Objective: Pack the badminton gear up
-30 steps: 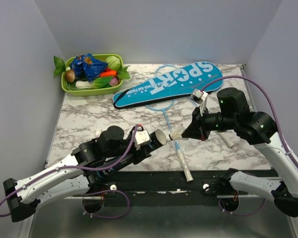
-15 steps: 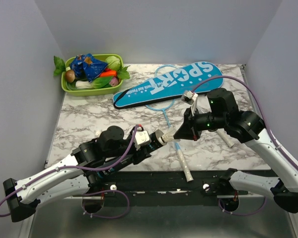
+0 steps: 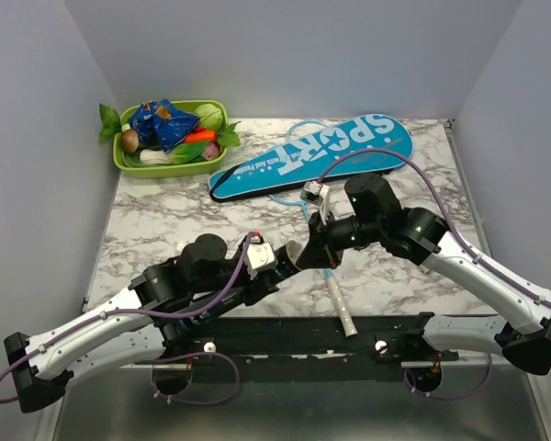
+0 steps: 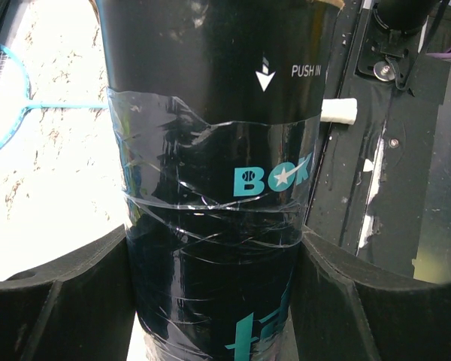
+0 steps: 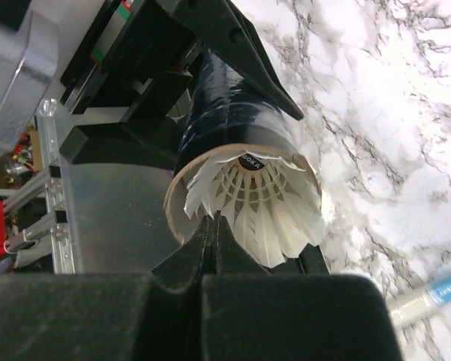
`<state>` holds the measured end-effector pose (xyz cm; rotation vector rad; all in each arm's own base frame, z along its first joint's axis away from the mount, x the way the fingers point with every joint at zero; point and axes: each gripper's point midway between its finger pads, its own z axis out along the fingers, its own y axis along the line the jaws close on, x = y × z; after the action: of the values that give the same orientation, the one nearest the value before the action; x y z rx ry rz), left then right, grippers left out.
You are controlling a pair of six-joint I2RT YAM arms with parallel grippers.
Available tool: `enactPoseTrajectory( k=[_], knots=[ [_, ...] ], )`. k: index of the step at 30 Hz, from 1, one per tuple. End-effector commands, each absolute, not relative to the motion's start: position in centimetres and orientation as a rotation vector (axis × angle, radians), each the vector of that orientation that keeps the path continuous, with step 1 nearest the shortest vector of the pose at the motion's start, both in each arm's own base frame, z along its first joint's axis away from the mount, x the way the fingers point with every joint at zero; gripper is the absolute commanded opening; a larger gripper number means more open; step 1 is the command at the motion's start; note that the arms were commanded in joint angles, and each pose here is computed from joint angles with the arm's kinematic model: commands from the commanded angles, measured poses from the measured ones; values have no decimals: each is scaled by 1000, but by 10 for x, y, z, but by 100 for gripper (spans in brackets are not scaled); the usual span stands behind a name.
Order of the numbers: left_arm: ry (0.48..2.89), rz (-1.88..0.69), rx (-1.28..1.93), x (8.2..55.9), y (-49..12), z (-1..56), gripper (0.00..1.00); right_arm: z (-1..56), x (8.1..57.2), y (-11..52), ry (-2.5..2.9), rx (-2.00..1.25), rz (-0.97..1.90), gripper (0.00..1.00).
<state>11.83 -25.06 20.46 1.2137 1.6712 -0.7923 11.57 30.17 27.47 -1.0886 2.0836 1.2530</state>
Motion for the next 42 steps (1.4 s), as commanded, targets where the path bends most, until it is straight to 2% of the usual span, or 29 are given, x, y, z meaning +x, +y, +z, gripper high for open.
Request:
enactPoseTrajectory(
  k=[1, 14, 21, 27, 33, 36, 42],
  knots=[
    [1586, -856, 1189, 112, -255, 233, 0, 265, 113, 321, 2064, -1095, 1331, 1],
    [1571, -854, 1176, 112, -253, 237, 0, 238, 99, 349, 2070, -1102, 1463, 0],
    [1570, -842, 1163, 114, -251, 238, 0, 252, 108, 336, 2048, -1001, 1369, 32],
    [1569, -840, 1159, 114, -251, 239, 0, 275, 117, 315, 2024, -930, 1236, 43],
    [1573, -841, 1159, 114, -251, 238, 0, 300, 125, 286, 2015, -853, 1098, 47],
    [1573, -838, 1156, 115, -251, 239, 0, 306, 133, 267, 2024, -774, 1004, 52],
    [1577, -831, 1152, 116, -251, 238, 0, 293, 171, 229, 2090, -517, 743, 57]
  ],
)
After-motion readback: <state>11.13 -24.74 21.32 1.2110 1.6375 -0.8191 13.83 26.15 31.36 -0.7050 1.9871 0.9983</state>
